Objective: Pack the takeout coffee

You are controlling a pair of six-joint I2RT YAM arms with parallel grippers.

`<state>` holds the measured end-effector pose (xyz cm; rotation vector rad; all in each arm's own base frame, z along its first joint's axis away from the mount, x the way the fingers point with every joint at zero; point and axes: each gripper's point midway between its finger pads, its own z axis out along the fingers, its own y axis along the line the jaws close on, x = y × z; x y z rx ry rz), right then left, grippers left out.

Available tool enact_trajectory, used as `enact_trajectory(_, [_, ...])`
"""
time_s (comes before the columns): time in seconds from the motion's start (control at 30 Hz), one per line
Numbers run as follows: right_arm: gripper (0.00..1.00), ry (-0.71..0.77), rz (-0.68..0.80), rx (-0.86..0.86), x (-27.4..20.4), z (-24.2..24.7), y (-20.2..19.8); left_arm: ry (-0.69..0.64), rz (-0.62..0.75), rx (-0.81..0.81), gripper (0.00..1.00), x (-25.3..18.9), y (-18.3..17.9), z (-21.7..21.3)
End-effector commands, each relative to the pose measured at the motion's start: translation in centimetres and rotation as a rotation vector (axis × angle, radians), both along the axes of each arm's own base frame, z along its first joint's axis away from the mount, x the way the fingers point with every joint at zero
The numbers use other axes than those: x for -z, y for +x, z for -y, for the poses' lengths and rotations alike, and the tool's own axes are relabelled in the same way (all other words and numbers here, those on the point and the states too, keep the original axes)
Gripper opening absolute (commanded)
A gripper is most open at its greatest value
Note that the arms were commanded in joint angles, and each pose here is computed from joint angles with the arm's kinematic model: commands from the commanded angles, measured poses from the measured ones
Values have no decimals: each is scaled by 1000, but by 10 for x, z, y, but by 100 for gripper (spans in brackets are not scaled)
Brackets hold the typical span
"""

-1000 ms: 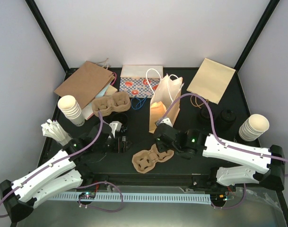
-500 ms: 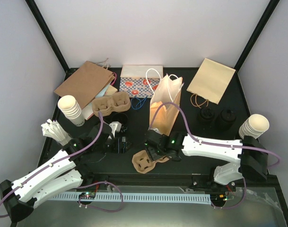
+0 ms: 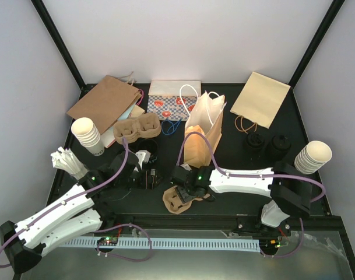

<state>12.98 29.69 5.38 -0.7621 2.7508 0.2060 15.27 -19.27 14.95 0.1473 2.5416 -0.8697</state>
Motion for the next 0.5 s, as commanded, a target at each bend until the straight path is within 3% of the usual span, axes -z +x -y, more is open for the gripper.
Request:
enact_trajectory(0.0, [68, -17, 1, 7, 11, -1, 0, 9, 23, -4, 80, -5, 4, -2])
enact_trajectory(0.27, [64, -43, -18, 6, 30, -1, -2, 13, 22, -5, 80, -3, 6, -2])
enact_trajectory(0.47, [55, -43, -23, 3, 35, -3, -3, 15, 24, -5, 80, -3, 7, -2])
